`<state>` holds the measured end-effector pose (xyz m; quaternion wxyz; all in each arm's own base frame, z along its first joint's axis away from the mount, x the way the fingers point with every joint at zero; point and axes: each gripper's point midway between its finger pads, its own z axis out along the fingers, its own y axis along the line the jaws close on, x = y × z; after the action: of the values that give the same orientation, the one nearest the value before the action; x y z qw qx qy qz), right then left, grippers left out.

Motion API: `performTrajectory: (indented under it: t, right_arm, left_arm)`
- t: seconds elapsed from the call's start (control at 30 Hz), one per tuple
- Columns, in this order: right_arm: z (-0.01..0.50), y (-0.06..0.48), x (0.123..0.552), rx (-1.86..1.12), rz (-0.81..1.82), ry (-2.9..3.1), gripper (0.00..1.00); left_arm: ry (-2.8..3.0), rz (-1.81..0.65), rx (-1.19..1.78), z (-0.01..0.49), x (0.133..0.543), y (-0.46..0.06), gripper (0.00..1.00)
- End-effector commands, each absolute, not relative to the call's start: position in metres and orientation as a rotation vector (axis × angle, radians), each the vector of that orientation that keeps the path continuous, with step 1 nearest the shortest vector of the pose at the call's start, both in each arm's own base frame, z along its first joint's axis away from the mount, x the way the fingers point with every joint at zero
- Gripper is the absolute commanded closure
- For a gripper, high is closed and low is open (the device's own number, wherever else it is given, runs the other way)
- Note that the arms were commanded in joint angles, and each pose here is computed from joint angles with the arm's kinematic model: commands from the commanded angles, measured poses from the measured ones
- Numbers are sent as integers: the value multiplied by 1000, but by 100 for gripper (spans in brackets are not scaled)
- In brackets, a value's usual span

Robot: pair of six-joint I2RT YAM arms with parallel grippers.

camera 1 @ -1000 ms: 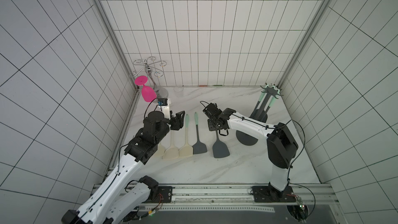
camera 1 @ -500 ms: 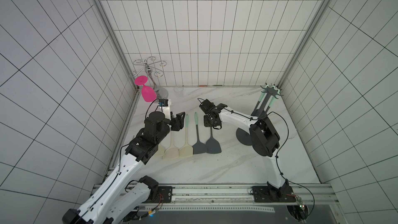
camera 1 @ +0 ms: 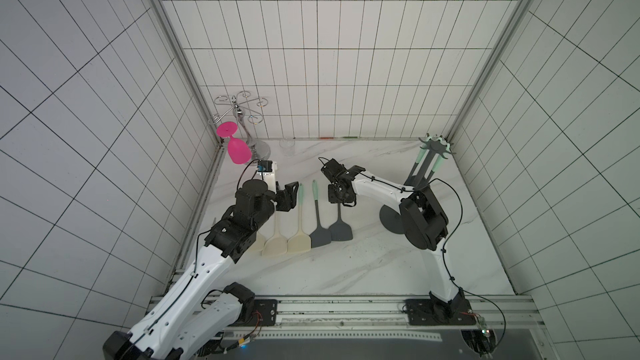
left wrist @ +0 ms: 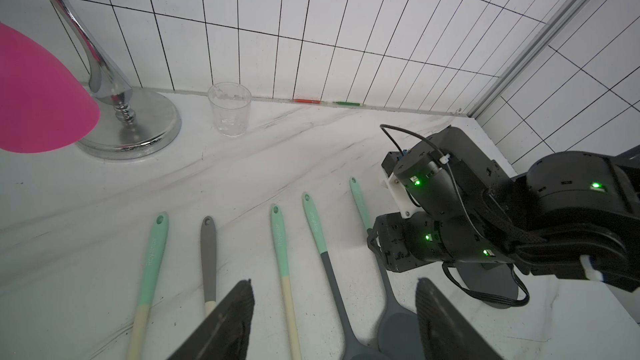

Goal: Take the spatula off the kitchen utensil rack
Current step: Place the spatula at the center of the board.

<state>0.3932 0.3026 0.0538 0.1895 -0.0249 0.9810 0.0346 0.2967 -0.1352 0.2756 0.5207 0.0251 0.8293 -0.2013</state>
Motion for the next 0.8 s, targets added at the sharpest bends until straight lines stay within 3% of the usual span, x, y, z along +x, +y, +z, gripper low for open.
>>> performTrajectory:
  t: [0.0, 0.23, 0.43, 0.77]
  right_arm:
    - [107, 303, 403, -96, 153, 2663, 56]
    - [203, 308, 382, -313, 299, 2446, 56]
    - [279, 296, 332, -526, 479, 2266, 55]
    - [405, 180, 281, -373, 347, 2050, 51]
  left_arm:
    - [1980, -489, 55, 274, 299, -136, 29]
    - [1979, -515, 82, 273, 302, -143, 28]
    - [1961, -632, 150, 272, 307, -166, 28]
    - [1910, -740, 540, 276, 308, -301, 28]
